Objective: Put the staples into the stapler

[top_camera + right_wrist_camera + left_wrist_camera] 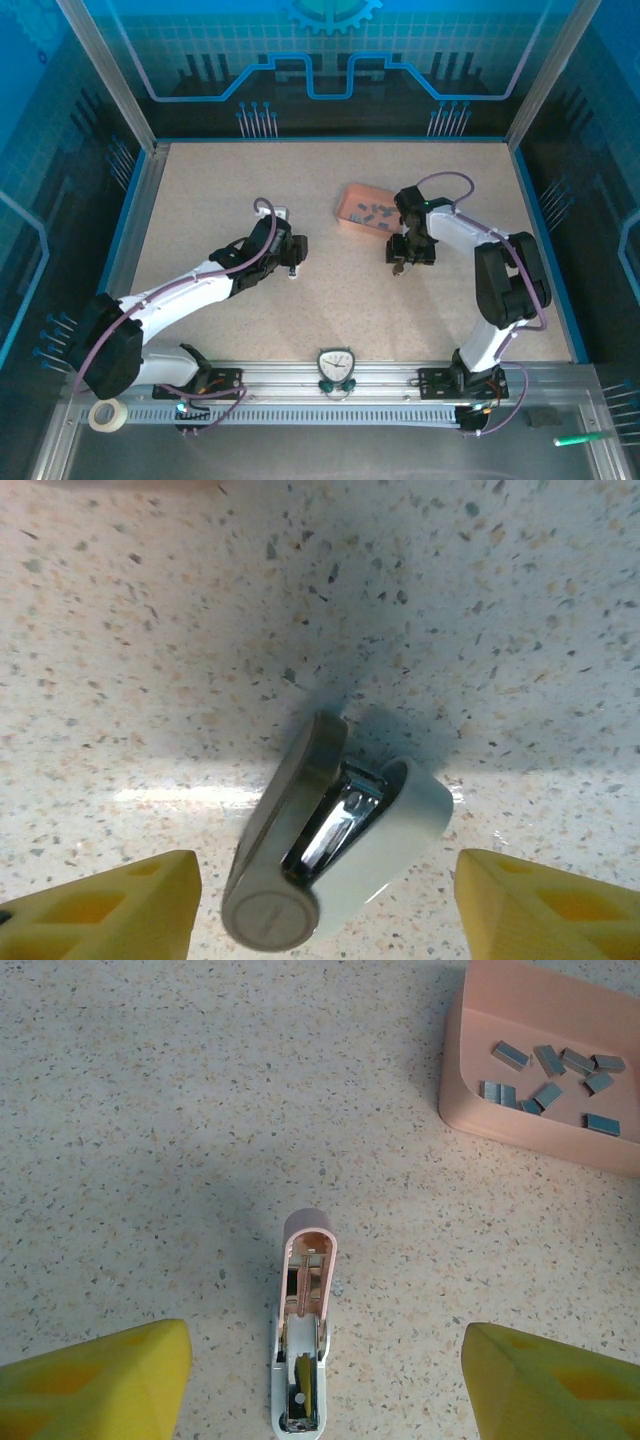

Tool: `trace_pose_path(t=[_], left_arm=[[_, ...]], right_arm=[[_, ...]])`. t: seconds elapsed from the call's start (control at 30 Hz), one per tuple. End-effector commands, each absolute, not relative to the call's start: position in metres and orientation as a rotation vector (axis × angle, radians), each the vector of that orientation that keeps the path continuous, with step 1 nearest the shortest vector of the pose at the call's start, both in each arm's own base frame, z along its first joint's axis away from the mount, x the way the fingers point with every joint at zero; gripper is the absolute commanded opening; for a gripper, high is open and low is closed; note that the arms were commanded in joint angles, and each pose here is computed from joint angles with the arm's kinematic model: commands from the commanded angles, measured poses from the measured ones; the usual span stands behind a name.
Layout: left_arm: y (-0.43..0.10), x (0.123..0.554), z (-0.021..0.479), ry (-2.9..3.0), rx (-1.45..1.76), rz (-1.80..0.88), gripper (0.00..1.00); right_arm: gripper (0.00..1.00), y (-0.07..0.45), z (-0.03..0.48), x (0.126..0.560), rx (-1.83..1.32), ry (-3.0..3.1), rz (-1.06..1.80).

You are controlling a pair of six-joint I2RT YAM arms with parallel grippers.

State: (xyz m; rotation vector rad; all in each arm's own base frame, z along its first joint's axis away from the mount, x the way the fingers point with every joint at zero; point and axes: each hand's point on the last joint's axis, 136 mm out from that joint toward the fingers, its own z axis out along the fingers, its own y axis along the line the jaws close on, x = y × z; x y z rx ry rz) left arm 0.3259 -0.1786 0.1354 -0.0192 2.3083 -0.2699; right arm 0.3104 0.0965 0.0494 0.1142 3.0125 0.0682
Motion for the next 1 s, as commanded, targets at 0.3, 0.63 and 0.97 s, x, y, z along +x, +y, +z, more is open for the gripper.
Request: trace_pose_path(t=[0.3, 0.63, 0.97], left_arm=[[-0.188, 0.332, 0.136, 2.305, 0.021, -0.3, 0.72], [-0.189, 0.333, 0.137, 2.305, 0.025, -0.298, 0.72], [-0.196, 0.338, 0.147, 2.289, 0.046, -0.32, 0.7]], right_arm=[[0.72, 0.095, 0.037, 0.293, 0.166, 3.073, 0.047], [0.65, 0.104, 0.017, 0.303, 0.168, 3.08, 0.116], [0.44, 0.105, 0.019, 0.312, 0.137, 3.028, 0.136]])
